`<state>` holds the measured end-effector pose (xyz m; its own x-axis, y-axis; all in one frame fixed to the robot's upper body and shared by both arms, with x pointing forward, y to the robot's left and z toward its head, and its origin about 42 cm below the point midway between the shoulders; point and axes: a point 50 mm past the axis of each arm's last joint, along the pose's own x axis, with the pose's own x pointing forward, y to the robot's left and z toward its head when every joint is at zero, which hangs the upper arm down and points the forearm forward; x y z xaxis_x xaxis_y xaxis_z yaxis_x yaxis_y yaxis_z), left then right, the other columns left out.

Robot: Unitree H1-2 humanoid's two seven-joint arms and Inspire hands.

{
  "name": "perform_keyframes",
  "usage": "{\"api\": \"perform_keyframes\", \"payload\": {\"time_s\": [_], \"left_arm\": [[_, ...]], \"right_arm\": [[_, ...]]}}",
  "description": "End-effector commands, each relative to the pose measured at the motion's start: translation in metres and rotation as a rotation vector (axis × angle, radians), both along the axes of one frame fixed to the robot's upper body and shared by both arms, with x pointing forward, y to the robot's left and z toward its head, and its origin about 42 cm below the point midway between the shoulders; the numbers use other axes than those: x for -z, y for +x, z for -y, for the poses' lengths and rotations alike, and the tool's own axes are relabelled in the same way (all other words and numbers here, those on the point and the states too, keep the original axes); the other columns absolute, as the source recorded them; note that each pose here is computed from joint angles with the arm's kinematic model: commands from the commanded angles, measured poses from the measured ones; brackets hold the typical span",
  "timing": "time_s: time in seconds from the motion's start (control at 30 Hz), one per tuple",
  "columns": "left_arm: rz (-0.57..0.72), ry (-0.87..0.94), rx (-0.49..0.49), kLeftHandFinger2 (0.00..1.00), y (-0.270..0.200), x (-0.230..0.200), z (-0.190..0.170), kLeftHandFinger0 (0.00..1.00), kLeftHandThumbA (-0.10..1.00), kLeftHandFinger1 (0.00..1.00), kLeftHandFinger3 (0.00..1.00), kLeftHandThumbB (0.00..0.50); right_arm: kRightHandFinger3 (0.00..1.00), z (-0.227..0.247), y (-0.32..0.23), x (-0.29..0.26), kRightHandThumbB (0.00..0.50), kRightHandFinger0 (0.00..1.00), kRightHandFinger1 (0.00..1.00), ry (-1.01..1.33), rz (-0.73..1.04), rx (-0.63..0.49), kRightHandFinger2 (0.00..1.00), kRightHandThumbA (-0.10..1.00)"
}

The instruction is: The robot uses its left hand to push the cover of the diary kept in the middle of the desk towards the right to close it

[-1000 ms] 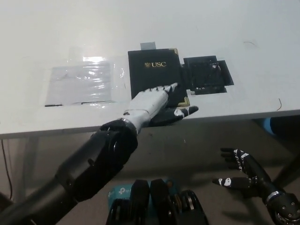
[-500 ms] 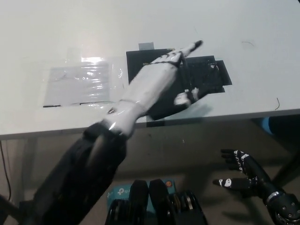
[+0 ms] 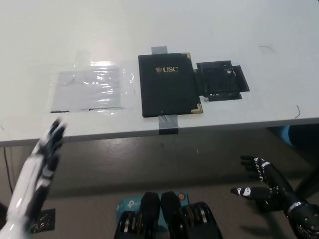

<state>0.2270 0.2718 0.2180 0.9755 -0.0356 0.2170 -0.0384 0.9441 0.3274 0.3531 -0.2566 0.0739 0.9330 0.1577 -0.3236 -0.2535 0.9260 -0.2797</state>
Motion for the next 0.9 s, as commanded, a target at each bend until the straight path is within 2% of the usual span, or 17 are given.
{"api": "perform_keyframes", "payload": {"time_s": [0.0,0.07,0.2,0.33,0.47,0.57,0.8,0.87], "left_arm": [[0.116,-0.083,0.029,1.00,-0.011,0.007,-0.013,1.00,1.00,1.00,1.00,0.298],[0.069,-0.099,0.010,1.00,-0.017,0.019,-0.018,1.00,1.00,1.00,1.00,0.317],[0.003,-0.125,-0.033,1.00,-0.030,0.051,-0.031,1.00,1.00,1.00,1.00,0.292],[-0.019,-0.122,-0.054,1.00,-0.032,0.065,-0.038,1.00,1.00,1.00,1.00,0.284],[-0.059,-0.145,-0.083,1.00,-0.035,0.085,-0.049,1.00,1.00,1.00,1.00,0.318],[-0.104,-0.155,-0.119,1.00,-0.035,0.101,-0.060,1.00,1.00,1.00,1.00,0.364],[-0.168,-0.206,-0.169,1.00,-0.029,0.131,-0.075,1.00,1.00,1.00,1.00,0.374],[-0.181,-0.198,-0.187,1.00,-0.029,0.136,-0.078,1.00,1.00,1.00,1.00,0.378]], "right_arm": [[0.83,0.005,0.012,-0.016,0.474,0.83,0.87,0.001,0.065,0.010,0.83,1.00],[0.82,0.004,0.012,-0.015,0.484,0.82,0.86,0.006,0.065,0.014,0.82,1.00],[0.82,0.004,0.013,-0.015,0.496,0.82,0.86,-0.015,0.068,0.007,0.82,1.00],[0.82,0.004,0.015,-0.016,0.500,0.82,0.86,-0.012,0.073,0.009,0.83,1.00],[0.82,0.005,0.014,-0.015,0.500,0.84,0.87,-0.004,0.065,0.016,0.83,1.00],[0.83,0.004,0.012,-0.013,0.500,0.83,0.87,0.007,0.058,0.024,0.83,1.00],[0.82,0.005,0.009,-0.011,0.487,0.83,0.87,0.003,0.060,0.025,0.83,1.00],[0.83,0.004,0.009,-0.011,0.469,0.83,0.87,0.002,0.061,0.023,0.83,1.00]]}}
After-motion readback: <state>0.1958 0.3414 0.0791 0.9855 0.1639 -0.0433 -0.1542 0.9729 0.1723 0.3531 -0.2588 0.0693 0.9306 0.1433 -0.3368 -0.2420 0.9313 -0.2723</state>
